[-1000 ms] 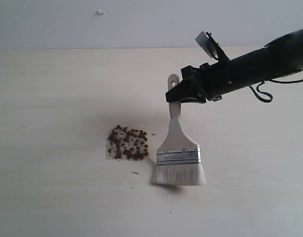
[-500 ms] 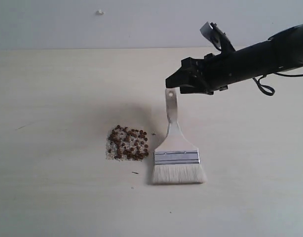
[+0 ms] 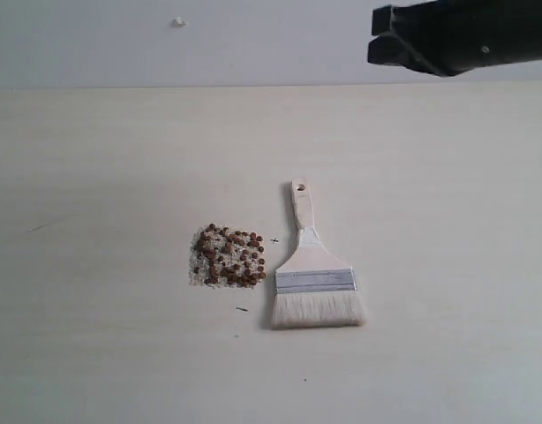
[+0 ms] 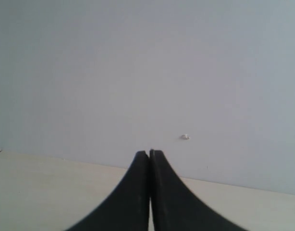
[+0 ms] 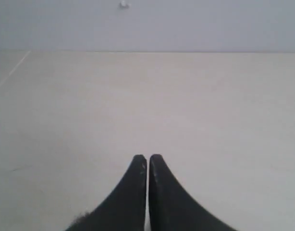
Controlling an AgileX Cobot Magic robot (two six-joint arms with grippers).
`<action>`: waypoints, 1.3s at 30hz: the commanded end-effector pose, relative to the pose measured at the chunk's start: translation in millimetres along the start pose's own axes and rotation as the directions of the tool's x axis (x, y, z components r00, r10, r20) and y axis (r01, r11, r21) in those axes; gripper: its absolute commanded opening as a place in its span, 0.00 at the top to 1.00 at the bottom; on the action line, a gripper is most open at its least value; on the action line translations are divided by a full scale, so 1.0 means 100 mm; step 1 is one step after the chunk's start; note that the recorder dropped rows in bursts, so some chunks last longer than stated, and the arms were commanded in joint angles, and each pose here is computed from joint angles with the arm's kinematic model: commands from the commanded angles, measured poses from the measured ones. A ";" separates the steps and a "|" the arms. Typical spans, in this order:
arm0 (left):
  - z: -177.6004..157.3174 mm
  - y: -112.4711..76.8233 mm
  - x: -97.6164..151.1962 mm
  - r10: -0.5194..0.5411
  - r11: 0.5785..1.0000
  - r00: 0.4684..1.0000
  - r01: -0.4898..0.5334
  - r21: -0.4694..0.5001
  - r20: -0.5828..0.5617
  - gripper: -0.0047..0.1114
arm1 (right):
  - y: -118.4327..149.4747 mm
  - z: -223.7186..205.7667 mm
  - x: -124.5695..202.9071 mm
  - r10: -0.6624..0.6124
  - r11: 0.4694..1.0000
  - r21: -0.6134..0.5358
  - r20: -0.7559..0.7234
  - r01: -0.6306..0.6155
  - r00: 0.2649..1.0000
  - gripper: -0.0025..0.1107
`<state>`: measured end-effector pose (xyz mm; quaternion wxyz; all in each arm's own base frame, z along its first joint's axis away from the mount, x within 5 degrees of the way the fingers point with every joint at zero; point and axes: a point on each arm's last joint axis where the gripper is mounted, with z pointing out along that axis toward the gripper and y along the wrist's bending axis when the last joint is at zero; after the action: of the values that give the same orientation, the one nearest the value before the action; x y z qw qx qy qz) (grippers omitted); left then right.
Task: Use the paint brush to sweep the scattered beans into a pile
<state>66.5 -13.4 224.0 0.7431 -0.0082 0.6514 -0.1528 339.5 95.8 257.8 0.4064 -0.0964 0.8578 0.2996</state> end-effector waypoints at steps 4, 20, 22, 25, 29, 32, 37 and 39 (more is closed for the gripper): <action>-0.01 0.00 0.00 -0.004 1.000 1.000 0.004 0.001 0.007 0.96 | 0.32 -1.10 0.98 -0.282 0.955 0.138 0.146 0.263 0.948 0.98; -0.01 0.00 0.00 -0.004 1.000 1.000 0.004 0.001 0.007 0.96 | 0.50 -1.89 2.15 -0.355 0.935 0.164 0.505 0.316 0.787 0.98; -0.01 0.00 0.00 -0.004 1.000 1.000 0.004 0.001 0.007 0.96 | 0.46 -1.91 2.14 -0.387 0.922 0.232 0.508 0.311 0.769 0.98; -0.01 0.00 0.00 -0.004 1.000 1.000 0.004 0.001 0.007 0.96 | 0.41 -1.95 2.13 -0.395 0.916 0.290 0.522 0.279 0.756 0.98; -0.01 0.00 0.00 -0.004 1.000 1.000 0.004 0.001 0.007 0.96 | 0.47 -2.00 2.14 -0.411 0.912 0.268 0.567 0.311 0.714 0.98; -0.01 0.00 0.00 -0.004 1.000 1.000 0.004 0.001 0.007 0.96 | 0.49 -2.05 2.15 -0.417 0.909 0.275 0.598 0.314 0.685 0.98; -0.01 0.00 0.00 -0.004 1.000 1.000 0.004 0.001 0.007 0.96 | 0.49 -2.05 2.15 -0.413 0.911 0.269 0.599 0.313 0.686 0.98; -0.01 0.00 0.00 -0.004 1.000 1.000 0.004 0.001 0.007 0.96 | 0.49 -2.05 2.15 -0.413 0.911 0.271 0.599 0.311 0.686 0.98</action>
<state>66.5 -13.4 224.0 0.7431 -0.0082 0.6514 -0.1528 49.1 30.4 218.1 0.7324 -0.1231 0.6495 0.1631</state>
